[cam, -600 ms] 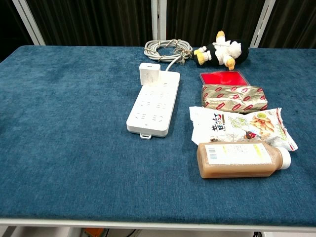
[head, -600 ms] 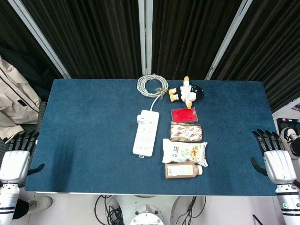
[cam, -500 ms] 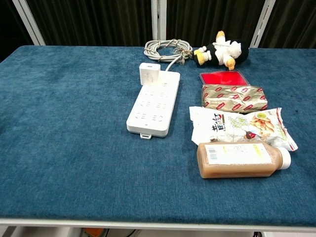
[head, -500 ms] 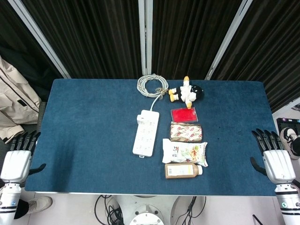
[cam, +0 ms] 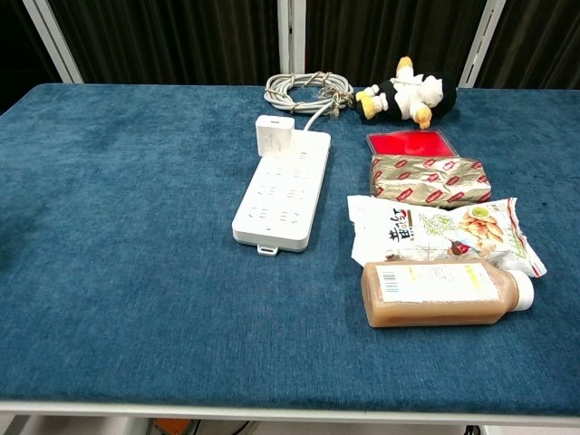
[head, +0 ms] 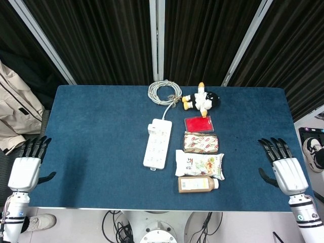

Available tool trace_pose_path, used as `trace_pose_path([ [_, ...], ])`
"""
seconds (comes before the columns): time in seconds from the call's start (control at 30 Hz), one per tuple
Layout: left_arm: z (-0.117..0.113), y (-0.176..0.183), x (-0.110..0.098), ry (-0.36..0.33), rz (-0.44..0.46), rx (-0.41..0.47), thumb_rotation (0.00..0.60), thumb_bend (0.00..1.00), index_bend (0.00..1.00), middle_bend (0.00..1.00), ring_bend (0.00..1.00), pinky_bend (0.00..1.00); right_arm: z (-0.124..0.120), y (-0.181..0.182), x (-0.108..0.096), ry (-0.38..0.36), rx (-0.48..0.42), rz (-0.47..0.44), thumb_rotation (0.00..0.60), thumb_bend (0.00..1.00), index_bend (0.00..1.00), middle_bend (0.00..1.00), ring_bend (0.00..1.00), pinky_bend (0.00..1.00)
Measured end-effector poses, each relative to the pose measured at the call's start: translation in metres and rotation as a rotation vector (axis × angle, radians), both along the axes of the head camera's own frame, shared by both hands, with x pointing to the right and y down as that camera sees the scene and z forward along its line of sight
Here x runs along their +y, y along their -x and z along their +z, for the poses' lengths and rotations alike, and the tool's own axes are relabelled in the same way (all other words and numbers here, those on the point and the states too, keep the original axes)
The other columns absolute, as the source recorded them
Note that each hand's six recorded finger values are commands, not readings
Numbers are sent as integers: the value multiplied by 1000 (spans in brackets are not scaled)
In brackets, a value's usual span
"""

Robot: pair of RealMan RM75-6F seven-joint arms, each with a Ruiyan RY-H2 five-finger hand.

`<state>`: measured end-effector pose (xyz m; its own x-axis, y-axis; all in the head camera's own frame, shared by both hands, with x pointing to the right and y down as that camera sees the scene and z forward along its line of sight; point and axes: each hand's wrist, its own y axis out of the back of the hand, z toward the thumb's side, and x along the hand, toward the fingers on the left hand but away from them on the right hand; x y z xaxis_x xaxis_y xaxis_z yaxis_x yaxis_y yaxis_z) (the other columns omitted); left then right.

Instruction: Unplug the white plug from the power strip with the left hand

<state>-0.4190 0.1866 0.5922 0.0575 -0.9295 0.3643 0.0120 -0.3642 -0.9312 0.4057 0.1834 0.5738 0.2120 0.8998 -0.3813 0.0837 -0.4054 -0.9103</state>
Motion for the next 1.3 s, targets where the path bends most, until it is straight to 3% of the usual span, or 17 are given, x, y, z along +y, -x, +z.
trace_pose_path([
  [0.27, 6, -39, -38, 1, 146, 44, 600, 91, 63, 34, 0, 0, 20, 74, -27, 70, -106, -264, 600, 354, 0, 129, 0, 24],
  [0.47, 18, -88, -78, 42, 284, 127, 600, 95, 76, 39, 0, 1, 47, 150, -39, 190, -170, -479, 600, 416, 1, 123, 0, 25],
  [0.6, 30, -129, -107, 90, 381, 181, 600, 120, 86, 68, 0, 26, 69, 208, -41, 274, -236, -583, 600, 446, 66, 126, 0, 26],
  [0.73, 46, -177, -137, 148, 483, 219, 600, 152, 114, 87, 0, 55, 88, 245, -43, 325, -281, -610, 600, 453, 101, 140, 0, 26],
  [0.93, 72, -245, -169, 221, 596, 236, 600, 160, 145, 106, 0, 93, 116, 272, -50, 375, -291, -592, 600, 456, 107, 143, 0, 26],
  [1.13, 95, -295, -179, 269, 669, 240, 600, 169, 172, 123, 8, 117, 136, 284, -49, 420, -297, -565, 600, 457, 111, 142, 0, 26],
  [1.3, 114, -312, -177, 297, 712, 212, 600, 179, 196, 151, 39, 171, 148, 287, -48, 437, -293, -552, 600, 457, 118, 143, 0, 26],
])
